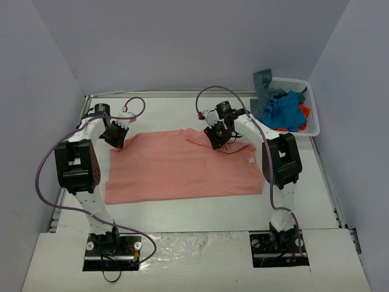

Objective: Fold and stack the t-shirts
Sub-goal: Grap the side of the flattened tshirt closest away from the robot with both arms

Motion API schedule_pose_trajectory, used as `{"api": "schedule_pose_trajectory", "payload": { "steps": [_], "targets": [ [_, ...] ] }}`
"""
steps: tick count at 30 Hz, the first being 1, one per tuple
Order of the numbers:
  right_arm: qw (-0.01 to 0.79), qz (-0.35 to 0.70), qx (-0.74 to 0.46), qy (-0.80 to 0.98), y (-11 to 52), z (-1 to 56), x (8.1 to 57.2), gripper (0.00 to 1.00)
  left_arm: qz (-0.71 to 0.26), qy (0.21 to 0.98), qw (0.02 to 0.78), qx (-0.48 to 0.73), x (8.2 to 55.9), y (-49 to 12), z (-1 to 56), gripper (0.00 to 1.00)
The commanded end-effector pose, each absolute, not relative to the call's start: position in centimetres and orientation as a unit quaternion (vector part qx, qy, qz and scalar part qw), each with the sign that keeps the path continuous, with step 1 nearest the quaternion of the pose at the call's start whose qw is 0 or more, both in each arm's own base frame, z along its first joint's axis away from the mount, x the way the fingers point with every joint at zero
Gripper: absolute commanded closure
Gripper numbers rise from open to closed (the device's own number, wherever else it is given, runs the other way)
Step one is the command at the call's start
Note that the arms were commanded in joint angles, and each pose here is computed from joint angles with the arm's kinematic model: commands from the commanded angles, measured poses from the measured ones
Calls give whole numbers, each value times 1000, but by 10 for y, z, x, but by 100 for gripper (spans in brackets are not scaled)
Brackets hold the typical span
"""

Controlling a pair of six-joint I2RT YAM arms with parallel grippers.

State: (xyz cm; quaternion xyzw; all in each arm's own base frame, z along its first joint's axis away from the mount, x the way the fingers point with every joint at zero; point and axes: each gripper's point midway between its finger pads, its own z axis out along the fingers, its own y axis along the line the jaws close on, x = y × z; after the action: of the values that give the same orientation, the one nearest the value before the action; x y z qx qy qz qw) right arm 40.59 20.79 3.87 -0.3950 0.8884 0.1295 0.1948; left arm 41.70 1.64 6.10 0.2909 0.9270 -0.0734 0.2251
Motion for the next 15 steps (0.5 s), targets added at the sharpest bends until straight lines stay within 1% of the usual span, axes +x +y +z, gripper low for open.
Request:
{"api": "schedule_pose_trajectory", "payload": {
  "steps": [1,4,8,9,10,11,13,14,15],
  "targets": [
    [247,148,-392,874,211,92,417,72,-74,921,241,297,414,10,80,98],
    [262,166,-382,870,214,106,427,71,-75,922,239,296,412,10,79,98],
    [272,161,-357,879,206,110,451,70,-82,922,235,296,409,8,79,98],
    [260,162,-354,884,205,98,456,69,-84,922,235,296,409,8,79,98],
    [271,162,-353,881,208,105,466,68,-85,922,236,297,409,7,80,97],
    [264,167,-347,884,205,103,468,66,-86,922,235,296,409,7,80,98],
    [245,187,-344,887,210,87,473,63,-86,922,235,296,409,7,81,98],
    [251,196,-342,884,214,95,479,62,-85,922,235,296,409,7,81,98],
    [235,218,-332,887,217,82,481,61,-85,922,235,296,408,7,81,98]
  ]
}}
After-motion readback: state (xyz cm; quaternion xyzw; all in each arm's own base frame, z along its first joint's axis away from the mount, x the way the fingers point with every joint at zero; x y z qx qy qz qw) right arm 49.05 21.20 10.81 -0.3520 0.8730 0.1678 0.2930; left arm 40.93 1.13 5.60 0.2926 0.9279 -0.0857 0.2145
